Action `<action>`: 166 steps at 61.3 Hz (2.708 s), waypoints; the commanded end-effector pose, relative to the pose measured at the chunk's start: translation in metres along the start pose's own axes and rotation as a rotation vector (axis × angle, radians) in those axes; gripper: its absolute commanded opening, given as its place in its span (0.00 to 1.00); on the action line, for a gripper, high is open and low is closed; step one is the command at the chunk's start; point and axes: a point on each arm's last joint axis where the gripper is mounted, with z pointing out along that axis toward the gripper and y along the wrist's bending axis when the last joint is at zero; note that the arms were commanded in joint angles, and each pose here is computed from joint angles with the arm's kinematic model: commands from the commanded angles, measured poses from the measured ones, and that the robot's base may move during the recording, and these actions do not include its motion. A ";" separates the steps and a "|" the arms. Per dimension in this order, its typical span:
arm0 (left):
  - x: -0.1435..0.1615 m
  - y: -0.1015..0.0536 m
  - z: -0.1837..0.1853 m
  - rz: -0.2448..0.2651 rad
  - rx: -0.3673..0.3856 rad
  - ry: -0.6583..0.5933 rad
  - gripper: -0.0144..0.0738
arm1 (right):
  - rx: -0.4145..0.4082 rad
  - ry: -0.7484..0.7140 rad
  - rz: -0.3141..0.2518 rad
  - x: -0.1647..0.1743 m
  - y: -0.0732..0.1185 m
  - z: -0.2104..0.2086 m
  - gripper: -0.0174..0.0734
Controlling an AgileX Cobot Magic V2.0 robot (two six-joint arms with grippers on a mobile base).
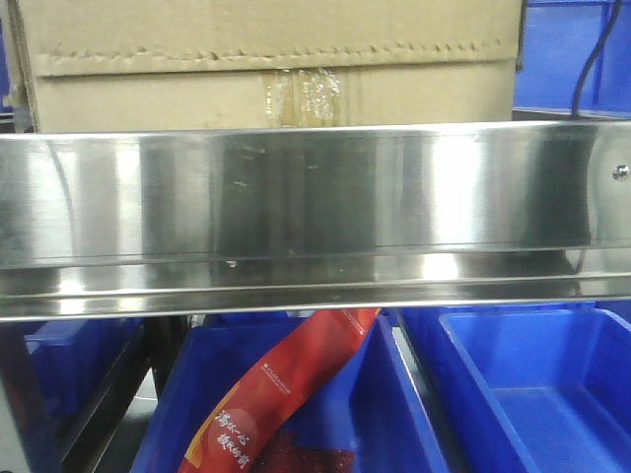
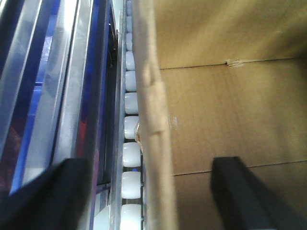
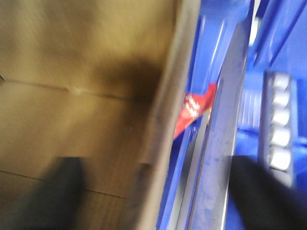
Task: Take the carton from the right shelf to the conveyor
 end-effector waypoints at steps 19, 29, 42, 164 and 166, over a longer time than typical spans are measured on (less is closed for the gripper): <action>-0.007 0.000 -0.008 -0.017 0.015 -0.040 0.15 | 0.001 -0.006 -0.013 -0.002 0.002 -0.007 0.12; -0.019 0.002 -0.033 -0.036 0.040 -0.117 0.15 | 0.002 -0.061 -0.023 -0.007 0.007 -0.033 0.12; -0.019 -0.003 -0.081 -0.035 0.118 -0.214 0.15 | -0.001 -0.122 -0.041 -0.008 0.018 -0.092 0.12; 0.099 0.011 -0.190 0.089 0.302 -0.213 0.15 | -0.051 -0.257 0.033 0.093 0.038 -0.174 0.12; 0.099 0.011 -0.190 0.089 0.302 -0.213 0.15 | -0.051 -0.257 0.033 0.093 0.038 -0.174 0.12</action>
